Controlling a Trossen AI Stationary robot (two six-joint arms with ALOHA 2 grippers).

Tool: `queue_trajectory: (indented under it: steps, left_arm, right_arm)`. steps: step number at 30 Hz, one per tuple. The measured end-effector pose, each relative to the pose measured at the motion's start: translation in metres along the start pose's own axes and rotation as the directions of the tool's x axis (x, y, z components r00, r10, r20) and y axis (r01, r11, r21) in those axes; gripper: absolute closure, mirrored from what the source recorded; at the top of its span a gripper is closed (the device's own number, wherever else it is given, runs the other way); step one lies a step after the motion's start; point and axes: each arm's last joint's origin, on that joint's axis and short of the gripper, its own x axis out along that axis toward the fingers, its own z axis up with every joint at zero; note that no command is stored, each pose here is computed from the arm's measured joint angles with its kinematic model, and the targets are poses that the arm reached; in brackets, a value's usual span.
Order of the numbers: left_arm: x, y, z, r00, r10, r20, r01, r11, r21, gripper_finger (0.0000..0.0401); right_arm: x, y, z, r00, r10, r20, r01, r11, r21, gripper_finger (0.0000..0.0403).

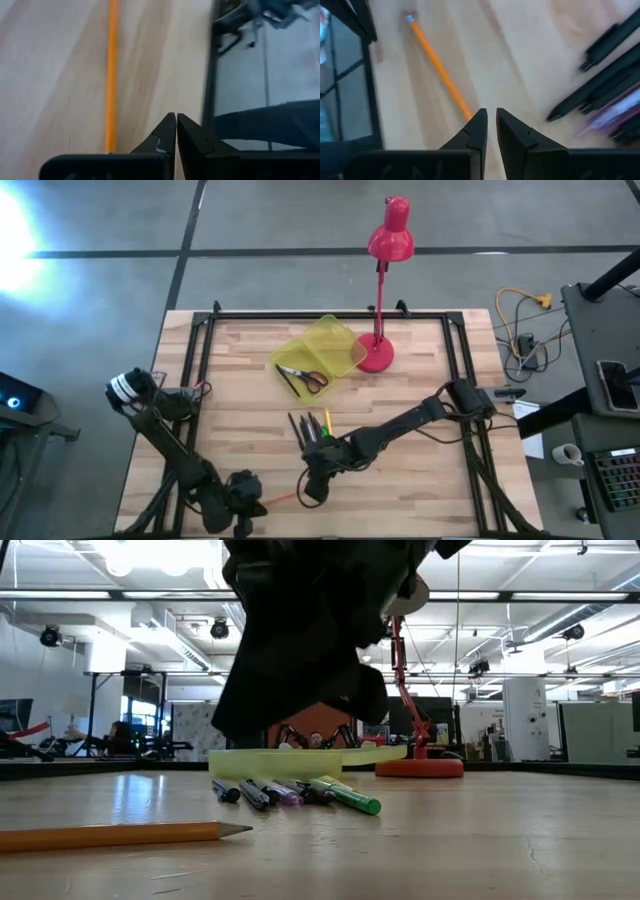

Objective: Pick & place school supplies into a supply box
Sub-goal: Put the orange pencil into the yellow supply box

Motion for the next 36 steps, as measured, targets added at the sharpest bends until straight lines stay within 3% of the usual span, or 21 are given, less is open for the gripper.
queue_trajectory:
  steps: [6,14,23,32,36]
  left_arm:
    - [0.026,0.008,-0.014,0.996,0.080,-0.031,-0.082,0.993,-0.081,0.0401]
    - [0.037,0.013,-0.016,0.993,0.114,-0.015,-0.115,0.982,-0.147,0.0401]
    - [0.042,0.027,-0.001,0.982,0.191,-0.002,-0.190,0.974,-0.124,0.0401]
    - [0.044,0.033,0.008,0.973,0.226,0.038,-0.221,0.969,-0.110,0.0401]
    - [0.043,0.033,0.009,0.970,0.235,0.062,-0.228,0.968,-0.110,0.0401]
  right_arm:
    - [0.001,-0.002,-0.001,1.000,-0.013,-0.012,0.012,0.998,-0.056,0.0369]
    - [0.001,0.006,-0.019,0.997,-0.001,-0.076,-0.006,0.995,-0.097,0.0369]
    - [0.002,0.012,-0.026,0.996,0.007,-0.087,-0.015,0.996,-0.093,0.0369]
    - [0.005,0.012,-0.021,0.998,0.059,-0.034,-0.059,0.998,-0.008,0.0369]
    - [0.007,0.008,-0.024,1.000,0.028,-0.004,-0.028,0.999,-0.015,0.0369]
